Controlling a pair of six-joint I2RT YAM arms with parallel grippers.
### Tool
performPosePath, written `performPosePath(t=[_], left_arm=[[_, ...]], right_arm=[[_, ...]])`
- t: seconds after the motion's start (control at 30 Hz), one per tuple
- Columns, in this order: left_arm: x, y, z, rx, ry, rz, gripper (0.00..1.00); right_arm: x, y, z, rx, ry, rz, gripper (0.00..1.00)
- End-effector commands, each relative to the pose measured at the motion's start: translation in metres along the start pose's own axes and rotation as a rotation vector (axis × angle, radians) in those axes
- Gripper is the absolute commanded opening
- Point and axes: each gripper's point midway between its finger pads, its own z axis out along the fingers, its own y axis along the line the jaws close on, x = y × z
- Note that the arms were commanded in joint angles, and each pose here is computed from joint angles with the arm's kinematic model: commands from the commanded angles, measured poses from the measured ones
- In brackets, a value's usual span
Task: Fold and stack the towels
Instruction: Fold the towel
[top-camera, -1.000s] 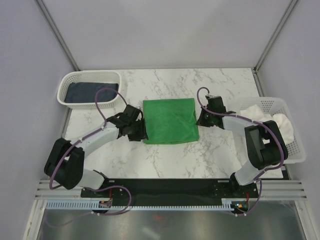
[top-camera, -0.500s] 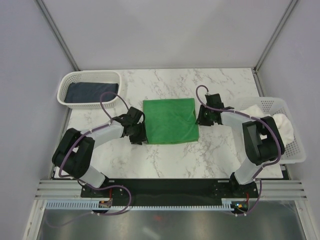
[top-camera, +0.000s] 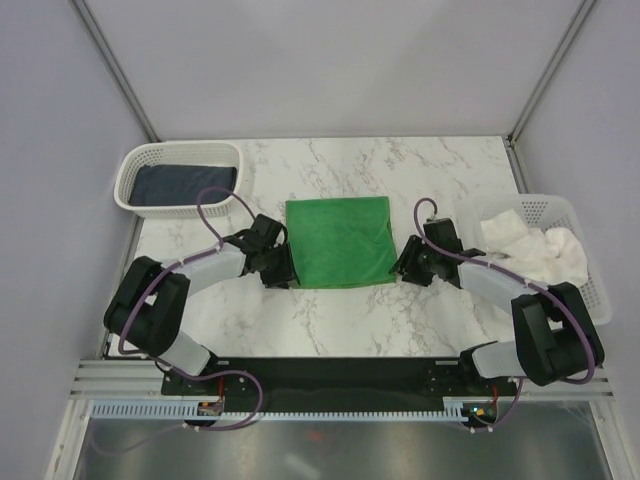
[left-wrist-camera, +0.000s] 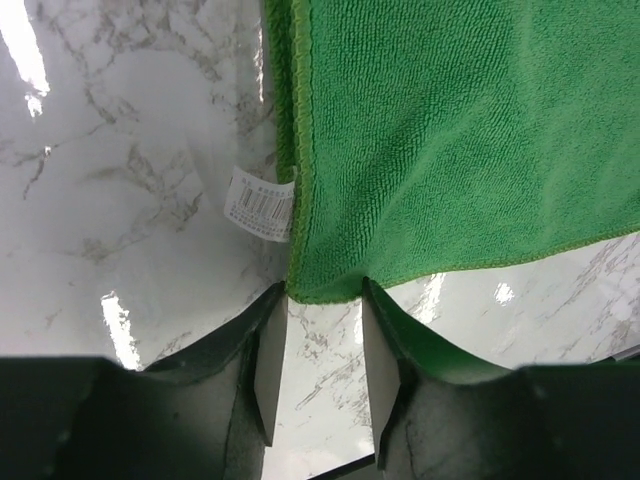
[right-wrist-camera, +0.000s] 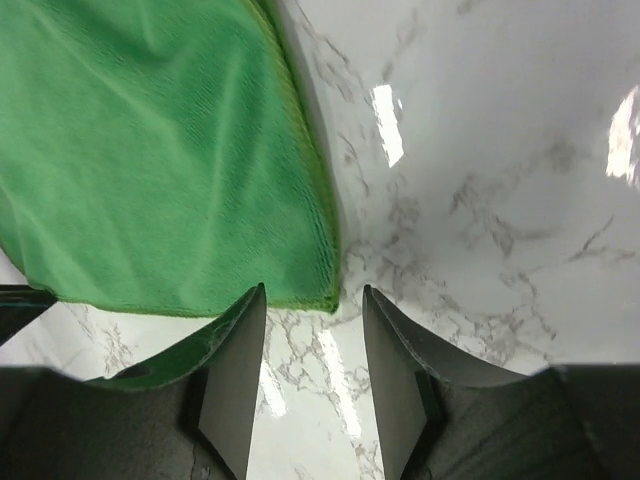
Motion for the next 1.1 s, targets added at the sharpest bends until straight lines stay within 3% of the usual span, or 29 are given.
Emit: performPosePath(t=[0.0, 0.17, 0.23, 0.27, 0.3, 0.4, 0.53, 0.63, 0.73, 0.77, 0.87, 0.93, 0.97, 1.07], left_arm=[[0.015, 0.013, 0.016, -0.034, 0.047, -0.049, 0.42], [0.016, 0.017, 0.015, -0.046, 0.037, -0.048, 0.23], [0.015, 0.019, 0.014, -0.053, 0.027, -0.039, 0.15], [0.016, 0.022, 0.013, -0.068, 0.031, -0.036, 0.12], [0.012, 0.024, 0.012, -0.085, 0.018, -0.029, 0.09], [0.013, 0.030, 0.011, -0.118, 0.027, -0.018, 0.04], [0.012, 0.031, 0.006, -0.132, 0.026, -0.008, 0.04], [0.013, 0.038, 0.002, -0.168, 0.020, -0.002, 0.09], [0.015, 0.040, -0.002, -0.177, 0.025, 0.000, 0.10], [0.013, 0.037, -0.004, -0.165, 0.023, 0.002, 0.18], [0.004, 0.025, -0.021, -0.138, -0.004, 0.014, 0.37], [-0.014, 0.009, -0.040, -0.113, -0.047, 0.034, 0.44], [-0.023, 0.001, -0.051, -0.093, -0.073, 0.059, 0.55], [-0.055, -0.040, -0.080, 0.015, -0.143, 0.129, 0.58]], right_arm=[[-0.007, 0.011, 0.002, -0.048, -0.072, 0.136, 0.52], [0.013, 0.004, 0.016, -0.049, -0.052, 0.188, 0.49], [0.018, -0.005, 0.018, -0.017, -0.065, 0.221, 0.43], [0.021, -0.013, 0.017, 0.000, -0.082, 0.231, 0.39], [0.022, -0.015, 0.016, 0.005, -0.088, 0.231, 0.25], [0.026, -0.020, 0.011, 0.022, -0.082, 0.227, 0.00], [0.036, -0.030, -0.003, 0.090, -0.037, 0.168, 0.00], [0.046, -0.036, -0.008, 0.099, -0.003, 0.135, 0.00], [0.058, -0.039, -0.009, 0.096, 0.028, 0.139, 0.27], [0.059, -0.038, -0.010, 0.091, 0.032, 0.142, 0.33], [0.056, -0.039, -0.017, 0.110, 0.026, 0.124, 0.37], [0.042, -0.034, -0.027, 0.122, -0.014, 0.094, 0.39], [0.036, -0.030, -0.030, 0.119, -0.027, 0.082, 0.41], [0.005, -0.007, -0.041, 0.092, -0.096, 0.043, 0.46]])
